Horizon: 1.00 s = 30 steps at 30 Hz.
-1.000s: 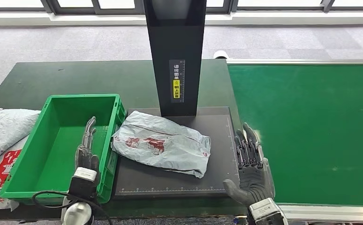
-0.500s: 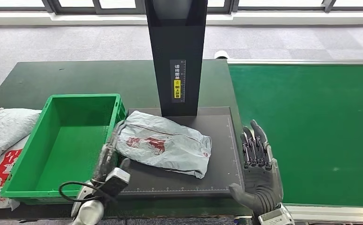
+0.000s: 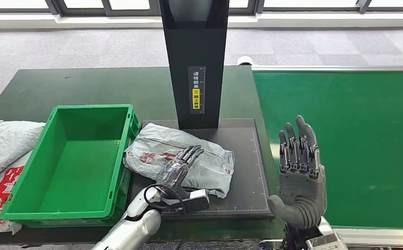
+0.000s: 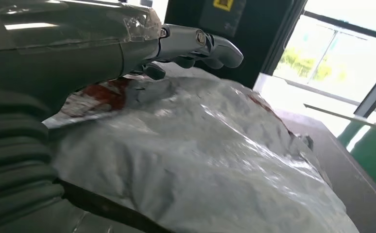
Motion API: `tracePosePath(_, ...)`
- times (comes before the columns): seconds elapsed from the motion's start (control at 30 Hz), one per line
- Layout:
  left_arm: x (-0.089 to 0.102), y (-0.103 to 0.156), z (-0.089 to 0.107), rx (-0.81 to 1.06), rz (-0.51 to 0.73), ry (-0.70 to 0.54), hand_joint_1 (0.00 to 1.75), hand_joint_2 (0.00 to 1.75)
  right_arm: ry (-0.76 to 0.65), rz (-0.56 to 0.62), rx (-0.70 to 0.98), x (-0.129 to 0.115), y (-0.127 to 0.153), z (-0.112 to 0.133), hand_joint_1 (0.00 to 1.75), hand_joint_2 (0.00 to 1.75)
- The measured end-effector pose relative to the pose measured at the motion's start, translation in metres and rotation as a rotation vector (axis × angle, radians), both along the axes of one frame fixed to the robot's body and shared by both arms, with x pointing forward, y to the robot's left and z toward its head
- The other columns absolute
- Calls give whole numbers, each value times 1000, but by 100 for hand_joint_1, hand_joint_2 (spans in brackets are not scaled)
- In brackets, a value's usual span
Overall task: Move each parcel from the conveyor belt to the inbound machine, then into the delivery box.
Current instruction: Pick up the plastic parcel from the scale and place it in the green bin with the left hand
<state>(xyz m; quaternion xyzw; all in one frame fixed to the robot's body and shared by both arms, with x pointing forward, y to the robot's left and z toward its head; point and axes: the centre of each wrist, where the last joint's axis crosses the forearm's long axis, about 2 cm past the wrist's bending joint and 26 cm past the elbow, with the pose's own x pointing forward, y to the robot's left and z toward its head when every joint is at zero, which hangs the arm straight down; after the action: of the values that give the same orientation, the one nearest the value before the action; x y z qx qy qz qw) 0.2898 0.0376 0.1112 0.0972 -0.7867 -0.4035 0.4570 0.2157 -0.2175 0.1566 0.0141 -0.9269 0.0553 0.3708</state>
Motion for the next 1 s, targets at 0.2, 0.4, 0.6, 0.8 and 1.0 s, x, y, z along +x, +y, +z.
tracePosePath(0.2,-1,-25,2,94,-100,109,0,175,-16,11,1,7,6,4,0,175)
tracePosePath(0.4,-2,-34,-2,263,-182,125,45,175,-24,41,24,13,15,5,0,175)
tracePosePath(0.6,-2,-35,-6,364,-165,60,175,175,-29,59,34,16,20,7,0,175)
tracePosePath(0.8,0,-23,-14,374,-97,-95,175,175,-26,63,53,25,22,5,0,175)
tracePosePath(1.0,4,-8,-18,285,3,-177,175,175,-17,59,50,25,22,2,0,175)
